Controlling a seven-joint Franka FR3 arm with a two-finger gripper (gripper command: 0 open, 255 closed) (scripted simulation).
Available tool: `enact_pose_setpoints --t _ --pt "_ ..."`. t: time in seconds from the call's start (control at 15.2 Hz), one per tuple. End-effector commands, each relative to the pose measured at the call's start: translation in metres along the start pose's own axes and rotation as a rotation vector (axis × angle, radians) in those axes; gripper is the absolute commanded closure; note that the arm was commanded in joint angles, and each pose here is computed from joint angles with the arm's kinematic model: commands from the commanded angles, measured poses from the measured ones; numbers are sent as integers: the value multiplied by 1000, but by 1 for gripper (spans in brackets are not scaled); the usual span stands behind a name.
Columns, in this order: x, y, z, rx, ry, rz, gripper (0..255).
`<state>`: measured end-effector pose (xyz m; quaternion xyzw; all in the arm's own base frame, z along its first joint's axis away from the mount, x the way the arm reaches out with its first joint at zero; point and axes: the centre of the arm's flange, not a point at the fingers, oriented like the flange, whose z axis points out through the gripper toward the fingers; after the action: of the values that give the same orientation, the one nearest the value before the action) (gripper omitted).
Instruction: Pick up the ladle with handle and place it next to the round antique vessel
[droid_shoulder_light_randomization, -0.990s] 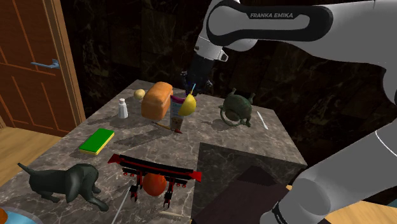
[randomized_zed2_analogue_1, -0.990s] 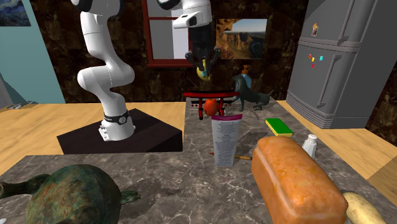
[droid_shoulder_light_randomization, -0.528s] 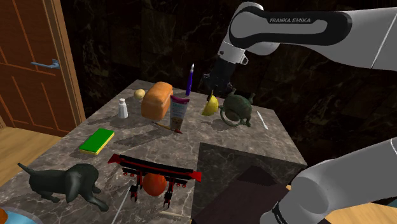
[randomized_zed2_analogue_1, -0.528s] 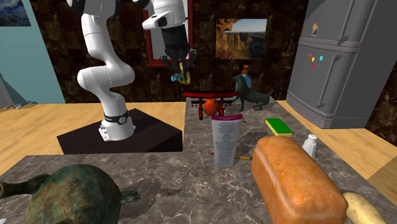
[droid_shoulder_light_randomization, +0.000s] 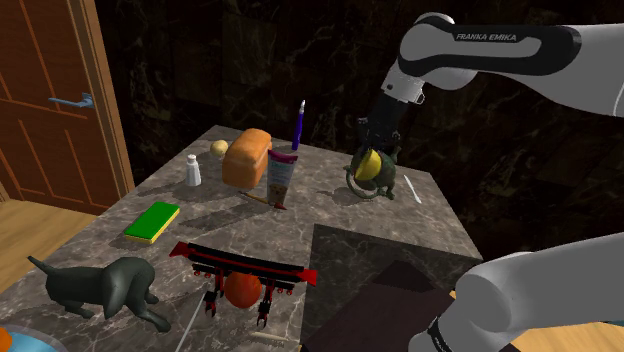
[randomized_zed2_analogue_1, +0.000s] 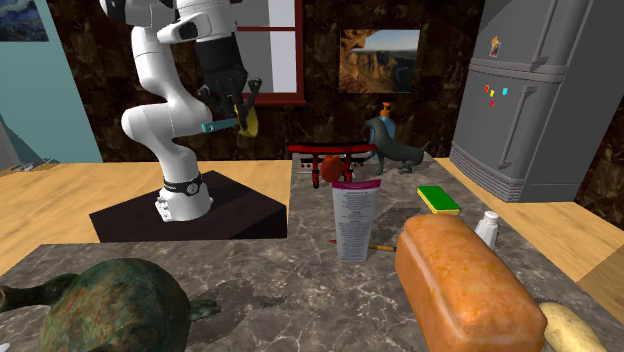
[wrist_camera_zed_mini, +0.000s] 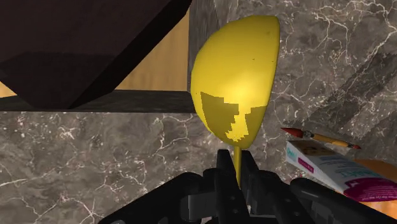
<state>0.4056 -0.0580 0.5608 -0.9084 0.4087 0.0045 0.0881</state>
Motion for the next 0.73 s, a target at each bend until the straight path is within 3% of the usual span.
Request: enact_pose_setpoints --t 0.0,0.66 --pt "9 26 -2 0 -1 -1 255" --pt "60 145 -25 0 -1 -1 255"
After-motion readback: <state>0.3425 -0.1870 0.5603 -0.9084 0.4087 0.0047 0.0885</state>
